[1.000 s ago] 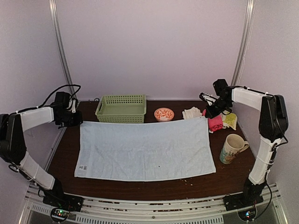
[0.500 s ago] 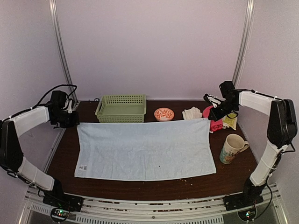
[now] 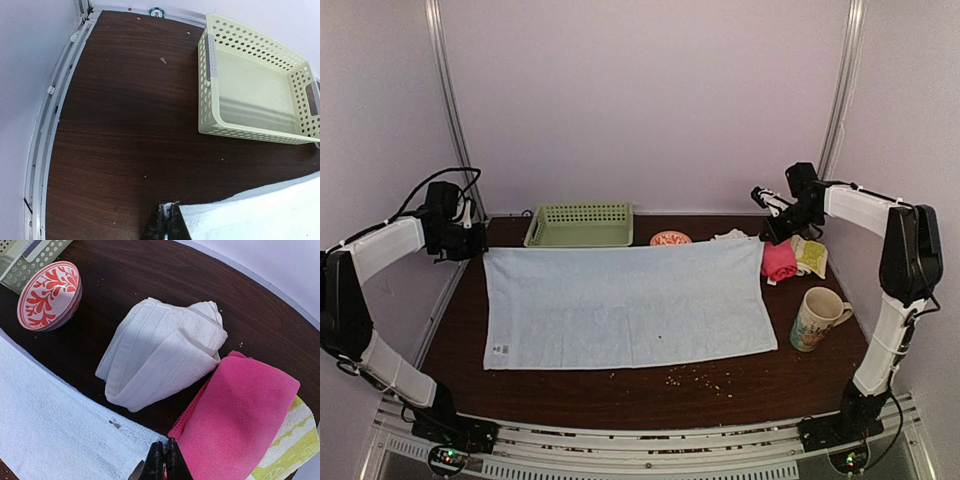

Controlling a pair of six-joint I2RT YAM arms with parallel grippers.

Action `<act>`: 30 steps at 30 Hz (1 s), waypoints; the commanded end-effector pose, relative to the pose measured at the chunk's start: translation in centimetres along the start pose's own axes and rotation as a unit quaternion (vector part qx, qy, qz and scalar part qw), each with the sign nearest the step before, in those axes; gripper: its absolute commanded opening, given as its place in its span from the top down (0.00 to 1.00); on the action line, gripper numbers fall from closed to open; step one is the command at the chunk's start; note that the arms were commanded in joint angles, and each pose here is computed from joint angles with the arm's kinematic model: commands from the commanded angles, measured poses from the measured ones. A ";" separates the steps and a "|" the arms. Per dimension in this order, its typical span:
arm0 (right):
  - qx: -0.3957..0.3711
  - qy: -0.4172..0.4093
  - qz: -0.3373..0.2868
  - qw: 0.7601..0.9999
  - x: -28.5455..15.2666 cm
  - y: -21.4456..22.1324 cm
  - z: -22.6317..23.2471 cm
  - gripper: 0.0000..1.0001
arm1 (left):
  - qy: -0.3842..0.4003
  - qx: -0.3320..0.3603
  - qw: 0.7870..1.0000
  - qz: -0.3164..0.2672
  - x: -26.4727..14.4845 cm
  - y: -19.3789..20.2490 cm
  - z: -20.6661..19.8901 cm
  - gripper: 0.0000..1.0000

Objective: Roll the towels
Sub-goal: Fold the towel at the center of the board.

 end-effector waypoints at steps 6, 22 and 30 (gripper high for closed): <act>-0.015 -0.007 0.011 1.000 -1.1 3.0 1.3 1.00 | -0.003 -0.007 1.000 0.001 -1.8 1.9 1.0 1.00; -0.038 -0.074 0.041 0.996 -3.5 8.1 5.7 1.00 | -0.028 -0.058 0.989 0.133 -2.6 7.8 2.5 1.00; -0.065 -0.124 0.064 0.988 -3.7 9.9 7.3 1.00 | -0.078 -0.039 0.978 0.187 -2.9 9.6 3.8 1.00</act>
Point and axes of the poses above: each gripper's point midway between its finger pads, its own x axis out along the fingers, its own z axis along the line the jaws close on, y = z × x, the point moved 7 cm from there along -x, back along the fingers, and after that the axes turned 8 degrees about -x, right-handed, at the moved point
